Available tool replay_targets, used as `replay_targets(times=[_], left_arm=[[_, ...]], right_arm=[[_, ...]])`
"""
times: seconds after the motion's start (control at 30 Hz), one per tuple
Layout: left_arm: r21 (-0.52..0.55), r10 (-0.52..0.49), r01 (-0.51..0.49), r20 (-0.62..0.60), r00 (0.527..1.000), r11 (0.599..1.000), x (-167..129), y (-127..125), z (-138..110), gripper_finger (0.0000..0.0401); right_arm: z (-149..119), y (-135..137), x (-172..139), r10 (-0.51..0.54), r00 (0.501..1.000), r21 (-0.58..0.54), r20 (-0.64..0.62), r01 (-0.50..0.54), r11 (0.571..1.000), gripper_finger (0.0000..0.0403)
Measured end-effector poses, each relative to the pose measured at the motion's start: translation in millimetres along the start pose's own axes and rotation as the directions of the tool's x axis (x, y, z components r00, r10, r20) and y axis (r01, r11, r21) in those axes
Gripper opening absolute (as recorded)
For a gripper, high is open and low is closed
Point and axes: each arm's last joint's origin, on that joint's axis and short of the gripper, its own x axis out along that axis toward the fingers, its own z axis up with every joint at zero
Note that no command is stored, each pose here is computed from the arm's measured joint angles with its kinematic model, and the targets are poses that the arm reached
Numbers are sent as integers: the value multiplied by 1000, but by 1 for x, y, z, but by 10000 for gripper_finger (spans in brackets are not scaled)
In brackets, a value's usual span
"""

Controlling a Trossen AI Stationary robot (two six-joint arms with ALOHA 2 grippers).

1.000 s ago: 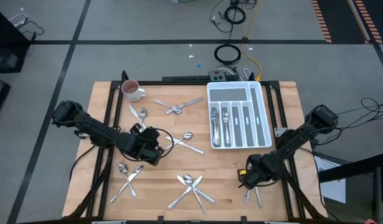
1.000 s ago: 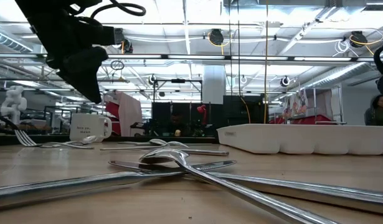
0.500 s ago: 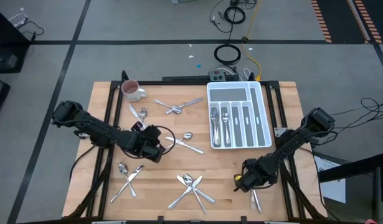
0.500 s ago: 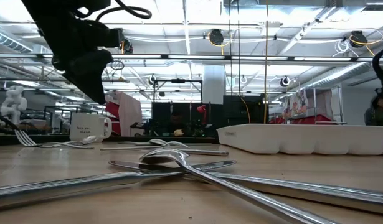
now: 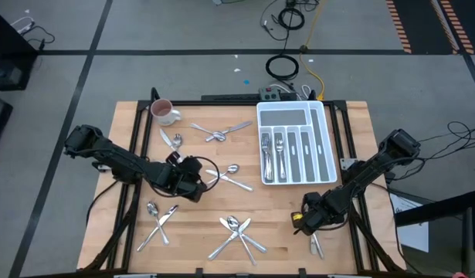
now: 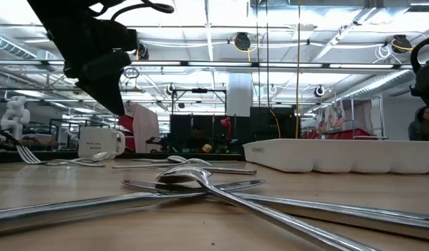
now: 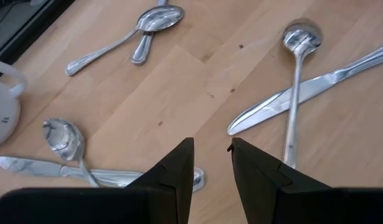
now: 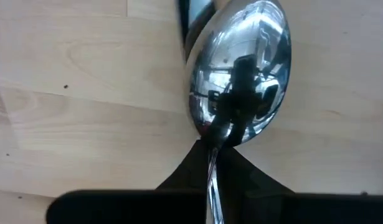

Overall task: Sort silverware
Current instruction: Put the silver spoon into the silverware tray

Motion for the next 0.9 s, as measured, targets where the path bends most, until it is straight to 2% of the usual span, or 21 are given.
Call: replay_targets(times=[0.23,0.33,0.43,0.5,0.6,0.7,0.77,0.83,0.9], left_arm=[[-10,-10,10,7,1000,1000,0,-1,1,114],[-27,-27,27,19,999,999,0,-3,2,114],[-55,-55,57,41,998,997,0,-6,5,114],[-75,-85,90,61,995,993,1,-9,10,114],[-86,-168,177,100,981,980,4,-13,22,114],[-56,-286,299,169,943,953,6,-19,39,114],[18,-371,378,240,897,926,5,-23,52,114],[136,-452,432,322,832,892,2,-26,66,114],[264,-504,430,408,761,863,-2,-27,79,114]], right_arm=[[1,0,-6,50,998,-39,33,-49,998,0],[1,3,-14,157,985,-71,78,-151,986,0],[1,7,-26,304,942,-97,142,-292,951,0],[2,10,-37,427,882,-119,202,-410,904,0],[3,13,-56,591,752,-188,292,-561,806,0],[3,14,-76,708,623,-275,333,-654,704,0],[2,14,-89,764,553,-328,332,-692,643,0],[1,12,-101,809,503,-385,304,-712,587,0],[-1,11,-114,849,469,-443,243,-725,527,0]])
